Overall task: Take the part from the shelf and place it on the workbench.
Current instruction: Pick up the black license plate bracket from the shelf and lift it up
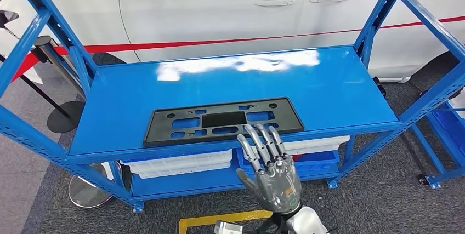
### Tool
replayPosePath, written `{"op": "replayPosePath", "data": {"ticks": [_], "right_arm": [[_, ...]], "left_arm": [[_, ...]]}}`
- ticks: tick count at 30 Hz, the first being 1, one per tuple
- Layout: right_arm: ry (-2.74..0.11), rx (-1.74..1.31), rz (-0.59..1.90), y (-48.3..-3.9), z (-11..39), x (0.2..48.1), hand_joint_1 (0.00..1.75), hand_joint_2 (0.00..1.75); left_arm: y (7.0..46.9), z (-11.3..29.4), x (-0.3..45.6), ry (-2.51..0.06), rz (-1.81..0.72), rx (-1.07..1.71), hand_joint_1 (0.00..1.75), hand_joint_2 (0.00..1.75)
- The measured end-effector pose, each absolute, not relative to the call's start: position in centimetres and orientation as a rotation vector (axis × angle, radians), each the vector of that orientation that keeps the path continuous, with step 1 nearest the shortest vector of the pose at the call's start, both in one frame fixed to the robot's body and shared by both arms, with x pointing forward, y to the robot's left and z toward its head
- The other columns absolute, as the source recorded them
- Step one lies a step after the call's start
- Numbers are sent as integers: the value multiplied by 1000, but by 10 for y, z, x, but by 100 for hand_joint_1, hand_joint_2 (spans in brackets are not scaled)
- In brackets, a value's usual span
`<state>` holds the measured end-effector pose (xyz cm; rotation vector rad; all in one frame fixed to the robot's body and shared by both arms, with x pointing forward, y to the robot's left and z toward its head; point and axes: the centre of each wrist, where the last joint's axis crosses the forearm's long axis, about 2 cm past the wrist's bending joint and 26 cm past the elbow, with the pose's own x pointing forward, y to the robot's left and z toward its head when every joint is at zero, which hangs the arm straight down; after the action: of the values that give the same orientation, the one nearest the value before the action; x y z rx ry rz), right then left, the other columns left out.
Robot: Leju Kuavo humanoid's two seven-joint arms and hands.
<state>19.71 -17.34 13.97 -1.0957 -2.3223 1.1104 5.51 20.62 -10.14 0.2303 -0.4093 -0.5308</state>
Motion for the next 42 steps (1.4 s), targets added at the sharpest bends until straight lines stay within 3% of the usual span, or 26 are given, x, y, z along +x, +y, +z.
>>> {"op": "replayPosePath", "data": {"ticks": [9,22,42], "right_arm": [[-2275,-949,1238,-127,110,201,0,175],[-2143,-852,1392,-92,92,234,0,175],[-2012,-808,1513,-52,111,270,0,175]], "left_arm": [[203,-101,55,-412,-500,241,0,0],[197,-99,58,-406,-437,265,0,0],[195,-98,58,-375,-326,305,0,0]]}}
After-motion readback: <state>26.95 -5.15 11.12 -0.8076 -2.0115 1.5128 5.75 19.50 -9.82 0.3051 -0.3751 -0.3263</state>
